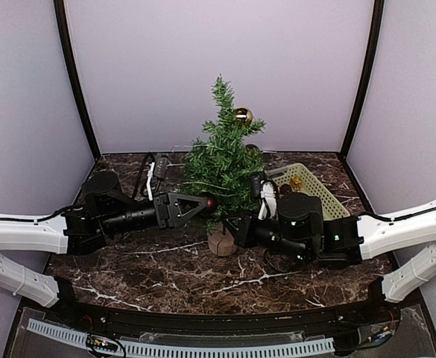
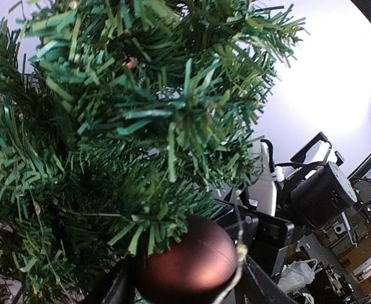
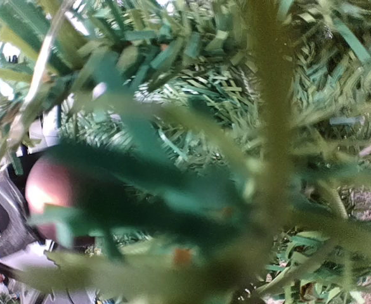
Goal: Decorate the small christmas tree
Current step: Hang the ornament ball on the branch, then move the bin to the center of the board, then pick up the words ornament from the bin.
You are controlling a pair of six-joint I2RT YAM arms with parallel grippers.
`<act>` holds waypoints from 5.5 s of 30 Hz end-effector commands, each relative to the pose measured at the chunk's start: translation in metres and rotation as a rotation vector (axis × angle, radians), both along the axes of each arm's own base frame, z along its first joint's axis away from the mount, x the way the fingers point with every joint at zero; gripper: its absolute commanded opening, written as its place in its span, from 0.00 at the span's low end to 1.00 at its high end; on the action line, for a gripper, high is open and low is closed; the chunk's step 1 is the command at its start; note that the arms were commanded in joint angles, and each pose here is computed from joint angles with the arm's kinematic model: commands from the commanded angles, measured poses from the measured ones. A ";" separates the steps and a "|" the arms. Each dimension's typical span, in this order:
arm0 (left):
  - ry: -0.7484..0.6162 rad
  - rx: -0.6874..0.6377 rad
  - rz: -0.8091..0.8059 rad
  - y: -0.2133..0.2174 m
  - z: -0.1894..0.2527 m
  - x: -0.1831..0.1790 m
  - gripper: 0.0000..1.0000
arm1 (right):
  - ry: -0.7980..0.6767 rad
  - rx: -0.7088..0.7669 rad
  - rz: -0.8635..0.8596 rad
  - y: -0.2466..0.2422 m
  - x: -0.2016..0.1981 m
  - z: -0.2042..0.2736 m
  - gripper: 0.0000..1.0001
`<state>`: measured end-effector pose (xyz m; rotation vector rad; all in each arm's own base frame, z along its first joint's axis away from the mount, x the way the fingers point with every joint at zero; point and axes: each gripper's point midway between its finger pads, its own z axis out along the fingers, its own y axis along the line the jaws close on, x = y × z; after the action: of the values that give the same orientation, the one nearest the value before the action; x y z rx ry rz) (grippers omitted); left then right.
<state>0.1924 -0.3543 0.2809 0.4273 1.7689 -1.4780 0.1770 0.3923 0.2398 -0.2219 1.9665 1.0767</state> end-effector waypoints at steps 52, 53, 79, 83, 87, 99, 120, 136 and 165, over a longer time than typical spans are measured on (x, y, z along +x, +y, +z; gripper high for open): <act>0.065 0.466 0.454 0.223 -0.051 0.125 0.82 | 0.169 -0.508 -0.451 -0.255 0.188 -0.054 0.56; 0.041 0.478 0.463 0.226 -0.048 0.129 0.82 | 0.186 -0.523 -0.453 -0.258 0.195 -0.059 0.55; 0.035 0.635 0.556 0.255 -0.072 0.153 0.81 | 0.488 -0.654 -0.692 -0.337 0.253 -0.174 0.35; 0.040 0.633 0.552 0.254 -0.073 0.153 0.81 | 0.468 -0.670 -0.710 -0.354 0.266 -0.170 0.35; 0.039 0.629 0.552 0.253 -0.072 0.152 0.81 | 0.449 -0.664 -0.692 -0.357 0.273 -0.156 0.35; 0.017 0.602 0.553 0.252 -0.063 0.148 0.81 | 0.696 -0.713 -0.608 -0.339 0.175 -0.145 0.56; -0.009 0.580 0.559 0.252 -0.054 0.140 0.81 | 0.768 -0.783 -0.468 -0.325 0.202 -0.212 0.70; 0.000 0.589 0.561 0.252 -0.057 0.142 0.81 | 0.565 -0.675 -0.536 -0.313 0.264 -0.185 0.31; -0.213 0.320 0.489 0.200 0.035 0.095 0.77 | -0.071 -0.053 -0.431 -0.268 0.167 0.082 0.00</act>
<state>0.3099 -0.1243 0.2614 0.2291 1.9380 -0.6737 0.3705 0.0829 0.2585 0.3050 2.0915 0.4403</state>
